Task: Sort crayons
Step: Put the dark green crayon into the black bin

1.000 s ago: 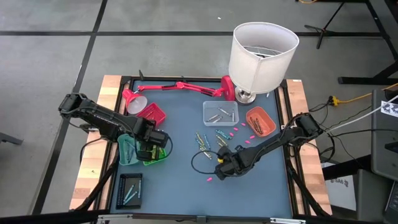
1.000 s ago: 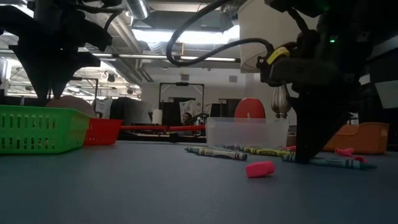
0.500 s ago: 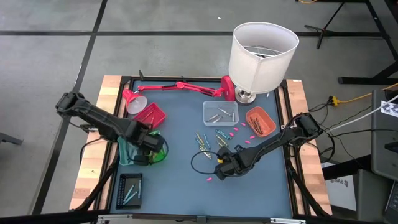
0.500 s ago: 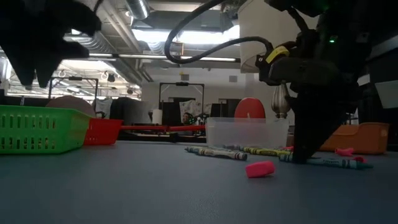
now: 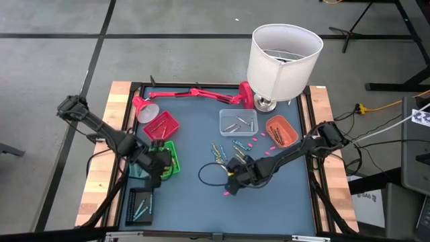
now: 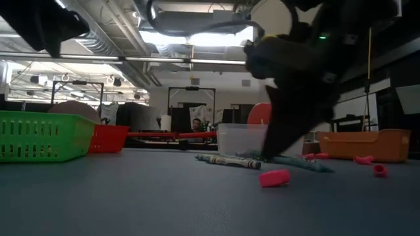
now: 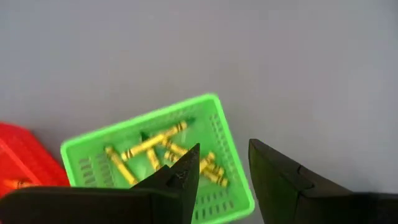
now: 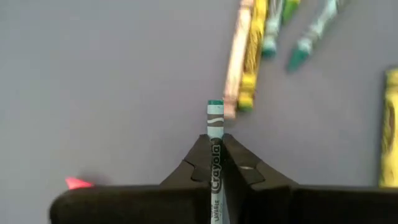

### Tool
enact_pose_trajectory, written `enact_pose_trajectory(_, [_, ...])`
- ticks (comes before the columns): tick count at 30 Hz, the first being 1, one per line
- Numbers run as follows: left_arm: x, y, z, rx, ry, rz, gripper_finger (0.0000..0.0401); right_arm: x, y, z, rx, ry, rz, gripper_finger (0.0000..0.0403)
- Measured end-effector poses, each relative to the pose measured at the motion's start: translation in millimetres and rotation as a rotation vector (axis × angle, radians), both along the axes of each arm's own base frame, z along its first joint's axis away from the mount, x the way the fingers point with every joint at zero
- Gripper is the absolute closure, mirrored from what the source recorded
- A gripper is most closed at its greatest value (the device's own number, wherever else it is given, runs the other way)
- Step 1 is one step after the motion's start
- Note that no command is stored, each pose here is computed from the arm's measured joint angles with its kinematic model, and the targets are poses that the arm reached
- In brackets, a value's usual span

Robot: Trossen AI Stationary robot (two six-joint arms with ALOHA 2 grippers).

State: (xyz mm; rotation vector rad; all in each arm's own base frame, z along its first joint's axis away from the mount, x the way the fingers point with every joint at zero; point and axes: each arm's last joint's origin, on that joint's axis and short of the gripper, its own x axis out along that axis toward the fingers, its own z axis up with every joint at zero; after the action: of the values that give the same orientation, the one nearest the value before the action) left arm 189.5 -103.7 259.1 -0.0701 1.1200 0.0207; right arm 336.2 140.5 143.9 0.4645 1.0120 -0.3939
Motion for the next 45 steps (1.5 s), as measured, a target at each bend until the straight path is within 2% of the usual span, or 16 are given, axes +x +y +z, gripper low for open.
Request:
enact_pose_trajectory(10, [1,-7,3,0.036,-0.087,0.002,0.028,27,-21,11,-0.065,-0.181,0.142,0.0395])
enact_pose_trajectory(14, [2,-7,3,0.044,-0.115,0.05,0.028,37,-26,18,-0.09,-0.267,0.207,0.0393])
enact_pose_trajectory(26, [6,-8,6,0.037,-0.17,0.081,0.028,51,-30,32,-0.202,-0.444,0.334,0.0394])
enact_pose_trajectory(39, [7,-8,7,0.049,-0.194,0.091,0.028,67,-26,71,-0.301,-0.862,0.422,0.0393])
enact_pose_trajectory(45, [14,-9,12,0.089,-0.308,0.112,0.028,69,-26,85,-0.374,-0.996,0.434,0.0392])
